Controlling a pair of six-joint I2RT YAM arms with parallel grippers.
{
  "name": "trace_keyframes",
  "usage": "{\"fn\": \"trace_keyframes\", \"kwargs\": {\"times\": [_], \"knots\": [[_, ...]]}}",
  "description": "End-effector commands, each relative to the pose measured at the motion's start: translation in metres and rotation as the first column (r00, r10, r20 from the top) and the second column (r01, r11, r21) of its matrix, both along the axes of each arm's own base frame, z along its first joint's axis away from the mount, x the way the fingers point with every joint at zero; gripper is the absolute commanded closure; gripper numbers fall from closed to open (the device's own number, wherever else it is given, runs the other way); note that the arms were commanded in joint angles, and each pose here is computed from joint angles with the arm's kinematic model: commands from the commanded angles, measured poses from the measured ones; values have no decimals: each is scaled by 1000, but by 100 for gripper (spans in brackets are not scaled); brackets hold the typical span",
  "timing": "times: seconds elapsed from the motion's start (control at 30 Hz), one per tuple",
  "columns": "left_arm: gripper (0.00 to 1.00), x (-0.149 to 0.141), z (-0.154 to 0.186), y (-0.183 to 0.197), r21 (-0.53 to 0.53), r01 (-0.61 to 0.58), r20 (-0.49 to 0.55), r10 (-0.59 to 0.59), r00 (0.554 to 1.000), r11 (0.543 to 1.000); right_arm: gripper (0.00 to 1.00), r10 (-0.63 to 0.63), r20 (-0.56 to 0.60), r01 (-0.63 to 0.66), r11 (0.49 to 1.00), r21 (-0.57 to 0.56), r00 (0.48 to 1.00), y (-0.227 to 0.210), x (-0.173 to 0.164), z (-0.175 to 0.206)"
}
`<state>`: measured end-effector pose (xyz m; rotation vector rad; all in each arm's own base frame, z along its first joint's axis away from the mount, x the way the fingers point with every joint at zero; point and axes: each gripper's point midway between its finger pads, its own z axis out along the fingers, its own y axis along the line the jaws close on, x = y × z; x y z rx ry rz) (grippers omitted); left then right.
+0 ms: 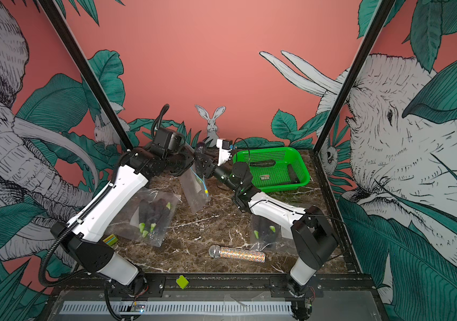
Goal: Place the eggplant in a zip-top bag and seal the zipper
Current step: Place the eggplant in the zipper food storage bag.
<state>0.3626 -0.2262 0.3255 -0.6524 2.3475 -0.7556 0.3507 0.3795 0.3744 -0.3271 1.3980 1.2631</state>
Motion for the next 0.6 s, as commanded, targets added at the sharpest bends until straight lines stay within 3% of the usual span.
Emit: {"fn": "trace_keyframes", "kwargs": {"times": [0.0, 0.33, 0.57], "knots": [[100, -4, 21, -2, -23, 42, 67, -40, 997, 999, 98, 30, 60, -25, 996, -87, 998, 5, -10, 7], [100, 0, 24, -17, 6, 152, 95, -152, 984, 988, 91, 13, -2, -13, 940, -341, 1000, -6, -17, -12], [100, -3, 32, -21, 8, 195, 121, -194, 973, 981, 86, -24, -122, -28, 910, -413, 992, -21, -2, -24]]}}
